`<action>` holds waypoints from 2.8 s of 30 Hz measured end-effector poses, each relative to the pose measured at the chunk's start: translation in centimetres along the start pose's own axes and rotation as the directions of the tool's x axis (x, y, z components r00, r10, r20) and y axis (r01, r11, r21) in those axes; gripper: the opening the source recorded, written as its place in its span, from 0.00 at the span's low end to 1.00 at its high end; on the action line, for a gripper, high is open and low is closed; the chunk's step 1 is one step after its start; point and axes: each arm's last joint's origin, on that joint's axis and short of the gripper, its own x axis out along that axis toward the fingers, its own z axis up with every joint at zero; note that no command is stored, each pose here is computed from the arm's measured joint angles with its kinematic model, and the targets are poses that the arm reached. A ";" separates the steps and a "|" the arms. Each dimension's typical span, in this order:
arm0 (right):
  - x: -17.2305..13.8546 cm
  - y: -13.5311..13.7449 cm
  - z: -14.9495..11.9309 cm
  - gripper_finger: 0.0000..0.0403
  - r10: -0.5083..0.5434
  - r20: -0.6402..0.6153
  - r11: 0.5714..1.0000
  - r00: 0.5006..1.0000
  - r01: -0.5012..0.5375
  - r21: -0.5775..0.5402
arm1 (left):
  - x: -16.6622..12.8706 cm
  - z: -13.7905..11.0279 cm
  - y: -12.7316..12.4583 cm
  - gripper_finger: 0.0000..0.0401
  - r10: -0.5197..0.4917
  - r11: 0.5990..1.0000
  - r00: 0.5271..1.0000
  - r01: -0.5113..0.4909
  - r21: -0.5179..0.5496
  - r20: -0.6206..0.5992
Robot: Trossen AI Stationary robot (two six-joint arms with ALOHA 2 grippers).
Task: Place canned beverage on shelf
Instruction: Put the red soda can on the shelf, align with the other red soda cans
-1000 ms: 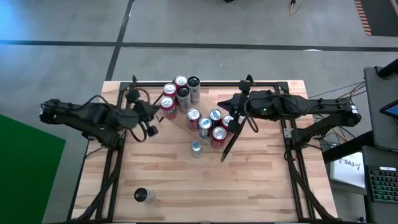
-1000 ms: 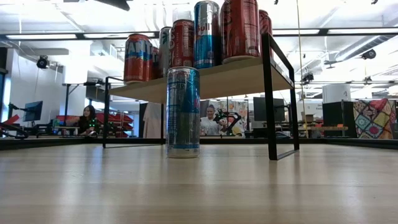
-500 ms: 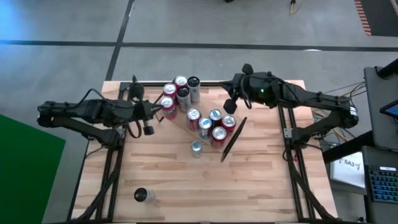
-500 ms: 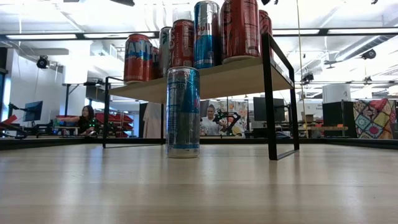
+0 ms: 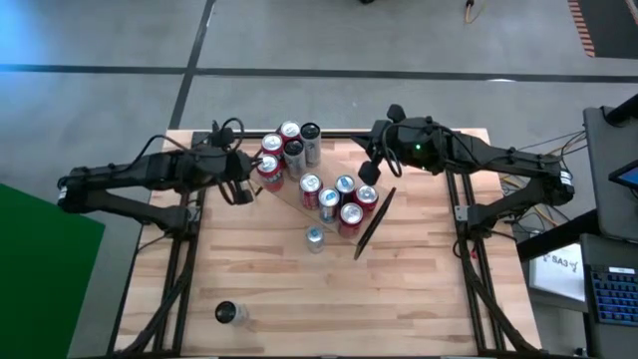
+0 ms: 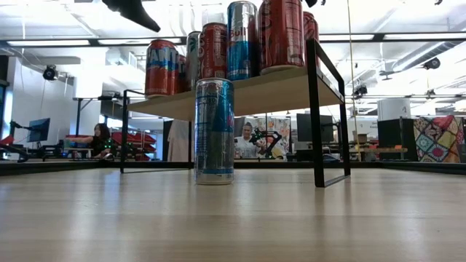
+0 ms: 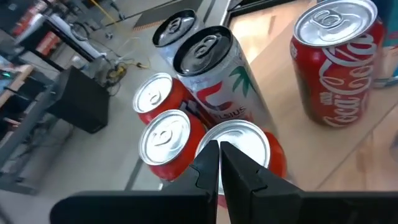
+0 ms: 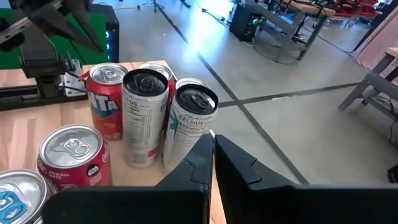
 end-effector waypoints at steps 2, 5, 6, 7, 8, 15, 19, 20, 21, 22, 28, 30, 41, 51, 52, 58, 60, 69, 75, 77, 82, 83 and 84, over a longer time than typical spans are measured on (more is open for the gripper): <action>0.0 0.0 0.0 0.02 0.000 -0.001 1.000 1.000 0.000 -0.002 | 0.2 -0.2 0.1 0.00 -0.020 1.000 1.000 0.020 -0.012 -0.005; 0.0 0.0 0.0 0.02 0.000 -0.004 1.000 1.000 0.000 -0.011 | 0.6 -0.6 0.0 0.00 -0.023 0.999 0.999 0.022 -0.023 -0.025; 0.0 0.0 0.0 0.02 0.000 -0.004 1.000 1.000 0.000 -0.011 | 0.7 -0.7 0.0 0.00 -0.022 0.999 0.999 0.021 -0.027 -0.031; 0.0 0.0 0.0 0.02 0.000 -0.004 1.000 1.000 0.000 -0.011 | 0.8 -0.8 -0.1 0.00 -0.022 0.999 0.999 0.021 -0.029 -0.036; 0.0 0.0 0.0 0.02 0.000 -0.004 1.000 1.000 0.000 -0.011 | 0.8 -0.9 -0.1 0.00 -0.023 0.999 0.999 0.022 -0.031 -0.039; 0.0 0.0 0.0 0.02 0.000 -0.004 1.000 1.000 0.000 -0.011 | 0.8 -1.1 -0.2 0.00 -0.024 0.999 0.999 0.022 -0.049 -0.048; 0.0 0.0 0.0 0.02 0.000 -0.004 1.000 1.000 0.000 -0.011 | 0.8 -1.4 -0.2 0.00 -0.023 0.999 0.997 0.020 -0.044 -0.075; 0.0 0.0 0.0 0.02 0.000 -0.004 1.000 1.000 0.000 -0.011 | 0.8 -1.4 -0.2 0.00 -0.023 0.999 0.997 0.020 -0.047 -0.077; 0.0 0.0 0.0 0.02 0.000 -0.004 1.000 1.000 0.000 -0.011 | 0.8 -1.4 -0.2 0.00 -0.023 0.999 0.996 0.019 -0.048 -0.081; 0.0 0.0 0.0 0.02 0.000 -0.004 1.000 1.000 0.000 -0.011 | 0.8 -1.4 -0.2 0.00 -0.022 0.999 0.996 0.018 -0.051 -0.082; 0.0 0.0 0.0 0.02 0.000 -0.004 1.000 1.000 0.000 -0.009 | 0.8 -1.5 -0.2 0.00 -0.012 0.999 0.996 0.007 -0.054 -0.087; 0.0 0.0 0.0 0.02 0.000 -0.004 1.000 1.000 0.000 -0.008 | 0.7 -1.6 -0.1 0.00 0.021 0.999 0.994 -0.025 -0.046 -0.104; 0.0 0.0 0.0 0.02 0.000 -0.004 1.000 1.000 0.000 -0.008 | 0.8 -1.7 0.0 0.00 0.059 0.996 0.991 -0.067 -0.066 -0.120; 0.0 0.0 0.0 0.02 0.000 -0.004 1.000 1.000 0.000 -0.007 | -0.3 -0.9 1.1 0.00 0.186 0.975 0.980 -0.193 -0.107 -0.077; 0.0 0.0 0.0 0.02 0.000 -0.004 1.000 1.000 0.000 -0.008 | -0.6 -0.8 1.2 0.00 0.156 0.980 0.986 -0.162 -0.116 -0.057; 0.0 0.0 -0.1 0.02 0.001 -0.009 1.000 1.000 -0.001 -0.009 | -1.5 -0.2 0.0 0.00 -0.272 0.950 0.954 0.287 -0.124 0.128; 0.0 0.0 -0.1 0.02 0.001 -0.015 1.000 1.000 -0.001 -0.011 | -1.1 -0.2 -0.5 0.00 -0.292 0.942 0.948 0.308 -0.129 0.129; 0.0 0.0 -0.3 0.02 0.002 -0.025 1.000 1.000 -0.002 -0.007 | 1.3 -0.6 -2.3 0.00 -0.288 0.951 0.958 0.284 -0.124 -0.014; 0.0 0.0 -0.3 0.02 0.002 -0.026 1.000 1.000 -0.002 -0.009 | 2.0 -1.1 -2.5 0.00 -0.199 0.975 0.974 0.186 -0.120 -0.106; 0.0 0.0 -0.3 0.02 0.002 -0.027 1.000 1.000 -0.002 -0.010 | 2.0 -1.2 -2.5 0.00 -0.179 0.979 0.977 0.165 -0.119 -0.117; 0.0 0.0 -0.3 0.02 0.002 -0.029 1.000 1.000 -0.002 -0.010 | 1.9 -1.4 -2.3 0.00 -0.118 0.987 0.983 0.100 -0.127 -0.142; 0.0 0.0 -0.3 0.02 0.002 -0.030 1.000 1.000 -0.002 -0.010 | 1.9 -1.5 -2.2 0.00 -0.114 0.987 0.983 0.096 -0.130 -0.144; 0.0 0.0 -0.3 0.02 0.002 -0.030 1.000 1.000 -0.003 -0.010 | 1.9 -1.5 -2.2 0.00 -0.114 0.986 0.983 0.095 -0.135 -0.147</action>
